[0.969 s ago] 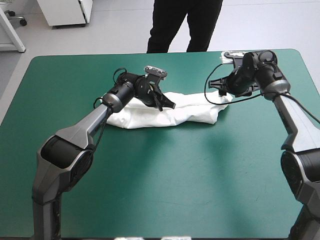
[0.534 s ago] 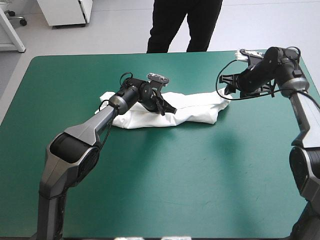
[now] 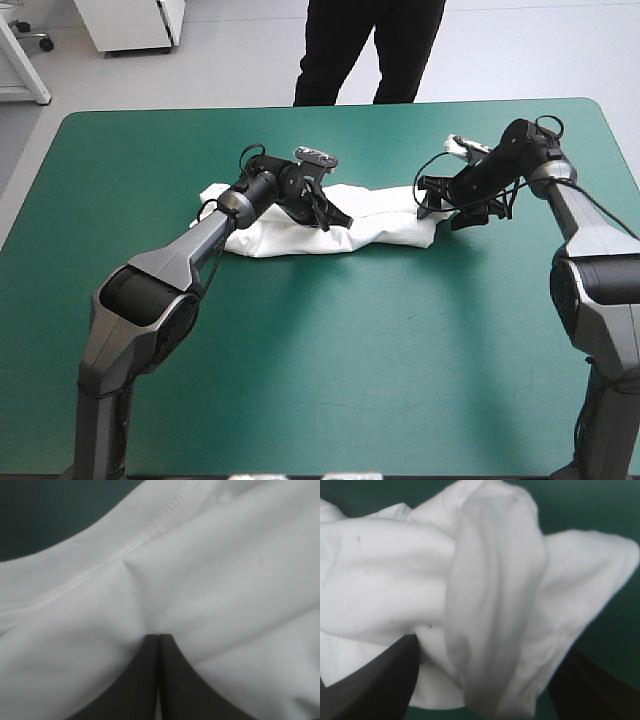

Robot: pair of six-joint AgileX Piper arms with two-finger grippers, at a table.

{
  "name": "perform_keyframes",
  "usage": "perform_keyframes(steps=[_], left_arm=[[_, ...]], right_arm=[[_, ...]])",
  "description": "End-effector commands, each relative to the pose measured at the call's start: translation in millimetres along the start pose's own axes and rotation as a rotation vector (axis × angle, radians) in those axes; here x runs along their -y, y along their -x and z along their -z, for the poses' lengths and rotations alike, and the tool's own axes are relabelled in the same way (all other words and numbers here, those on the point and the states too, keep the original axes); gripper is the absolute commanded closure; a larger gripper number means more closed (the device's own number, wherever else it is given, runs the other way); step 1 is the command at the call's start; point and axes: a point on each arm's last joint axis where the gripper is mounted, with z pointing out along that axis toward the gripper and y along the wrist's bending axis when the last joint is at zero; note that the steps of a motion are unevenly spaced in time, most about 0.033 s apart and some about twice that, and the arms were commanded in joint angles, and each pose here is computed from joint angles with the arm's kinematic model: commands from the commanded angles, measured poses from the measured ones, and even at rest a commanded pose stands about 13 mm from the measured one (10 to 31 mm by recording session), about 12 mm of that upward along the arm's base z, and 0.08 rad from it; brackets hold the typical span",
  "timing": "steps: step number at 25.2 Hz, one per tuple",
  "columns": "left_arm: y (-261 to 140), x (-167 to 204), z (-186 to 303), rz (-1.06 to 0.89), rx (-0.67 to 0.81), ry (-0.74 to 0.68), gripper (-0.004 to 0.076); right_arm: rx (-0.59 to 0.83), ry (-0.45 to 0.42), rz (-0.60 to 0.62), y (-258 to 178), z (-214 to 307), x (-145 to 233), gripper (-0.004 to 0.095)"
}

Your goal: Fold the cloth

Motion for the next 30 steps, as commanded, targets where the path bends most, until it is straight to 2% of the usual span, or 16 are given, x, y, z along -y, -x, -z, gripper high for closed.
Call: perform_keyframes(steps=[1,4,6,7,9,10,11,19,25,30], left_arm=[[13,8,33,0.000,0.078,-0.016,0.0733],[13,7,33,-0.007,0.078,-0.008,0.0733],[13,7,33,-0.008,0.076,-0.007,0.0733],[13,7,33,-0.010,0.076,-0.005,0.0733],[13,6,33,-0.011,0.075,-0.003,0.0733],[13,6,33,-0.011,0.074,-0.003,0.0733],[13,6,33,-0.011,0.074,-0.003,0.0733],[13,6,33,-0.011,0.072,-0.002,0.0733],[13,6,33,-0.011,0.074,-0.002,0.0733],[13,6,33,-0.006,0.074,-0.002,0.0733]], right_arm=[[0.069,0.081,0.017,6,12,-16,0.0240],[0.034,0.103,0.059,4,-13,-27,0.0249],[0.030,0.106,0.076,2,-21,-35,0.0316],[0.033,0.108,0.082,2,-24,-38,0.0405],[0.043,0.101,0.098,2,-26,-43,0.0685],[0.045,0.101,0.099,2,-25,-44,0.0865],[0.048,0.103,0.099,1,-22,-45,0.0929],[0.126,0.135,0.166,-5,25,-70,0.0920],[0.269,0.202,0.282,-13,81,-116,0.0920],[0.290,0.294,0.360,-23,104,-151,0.0921]])
